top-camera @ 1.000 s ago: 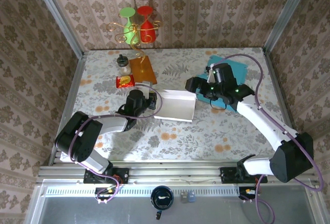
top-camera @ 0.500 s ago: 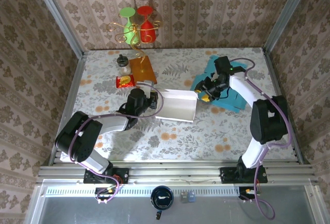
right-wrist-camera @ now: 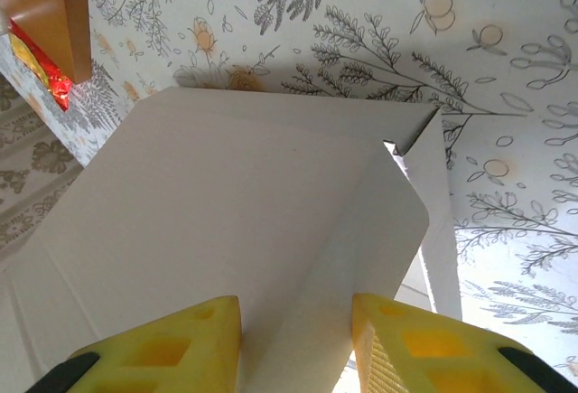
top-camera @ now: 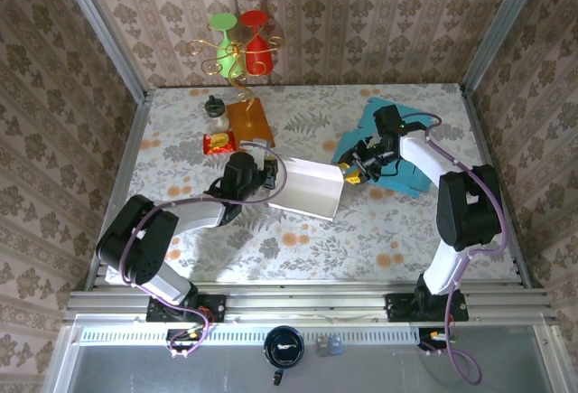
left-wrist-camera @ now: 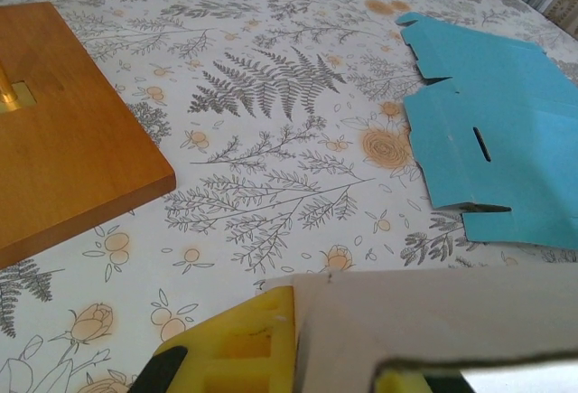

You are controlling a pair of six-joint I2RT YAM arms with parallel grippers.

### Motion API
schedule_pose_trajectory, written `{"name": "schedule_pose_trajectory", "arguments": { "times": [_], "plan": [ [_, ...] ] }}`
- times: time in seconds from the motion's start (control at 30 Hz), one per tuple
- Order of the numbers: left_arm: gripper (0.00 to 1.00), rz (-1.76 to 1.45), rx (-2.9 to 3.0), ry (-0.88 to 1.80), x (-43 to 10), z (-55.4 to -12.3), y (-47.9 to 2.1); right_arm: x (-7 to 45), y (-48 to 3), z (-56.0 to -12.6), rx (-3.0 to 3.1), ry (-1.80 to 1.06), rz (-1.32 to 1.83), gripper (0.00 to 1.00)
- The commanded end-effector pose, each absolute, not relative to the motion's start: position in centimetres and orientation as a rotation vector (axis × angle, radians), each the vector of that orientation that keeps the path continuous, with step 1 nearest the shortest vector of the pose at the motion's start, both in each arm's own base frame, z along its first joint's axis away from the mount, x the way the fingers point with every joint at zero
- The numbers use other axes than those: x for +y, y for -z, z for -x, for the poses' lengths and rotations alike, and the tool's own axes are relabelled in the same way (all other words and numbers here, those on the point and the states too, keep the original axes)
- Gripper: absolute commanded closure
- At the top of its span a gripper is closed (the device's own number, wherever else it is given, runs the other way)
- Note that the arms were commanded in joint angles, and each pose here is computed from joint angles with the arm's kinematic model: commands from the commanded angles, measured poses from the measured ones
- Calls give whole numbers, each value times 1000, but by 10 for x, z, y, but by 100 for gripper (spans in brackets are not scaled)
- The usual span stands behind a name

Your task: Fold the paper box

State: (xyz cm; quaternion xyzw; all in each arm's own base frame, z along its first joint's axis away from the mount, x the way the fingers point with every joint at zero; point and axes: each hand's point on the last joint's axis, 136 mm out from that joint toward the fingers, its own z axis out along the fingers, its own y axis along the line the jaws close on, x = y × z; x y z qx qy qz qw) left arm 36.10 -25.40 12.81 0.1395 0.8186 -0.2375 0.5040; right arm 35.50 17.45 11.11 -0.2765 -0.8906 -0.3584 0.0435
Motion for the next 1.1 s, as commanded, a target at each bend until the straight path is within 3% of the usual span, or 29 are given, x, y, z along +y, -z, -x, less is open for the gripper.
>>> {"name": "schedule_pose_trajectory", "arguments": {
  "times": [0.0,0.53,1.07],
  "plan": [
    [100,-325,1947,640,-265,-361,-148,189,-124,-353,-2650,1199,859,62],
    [100,-295,1922,685,-271,-365,-168,206,-130,-368,-2619,1258,891,67],
    [100,-273,1899,756,-268,-354,-132,202,-103,-361,-2758,1279,843,73]
  ]
}}
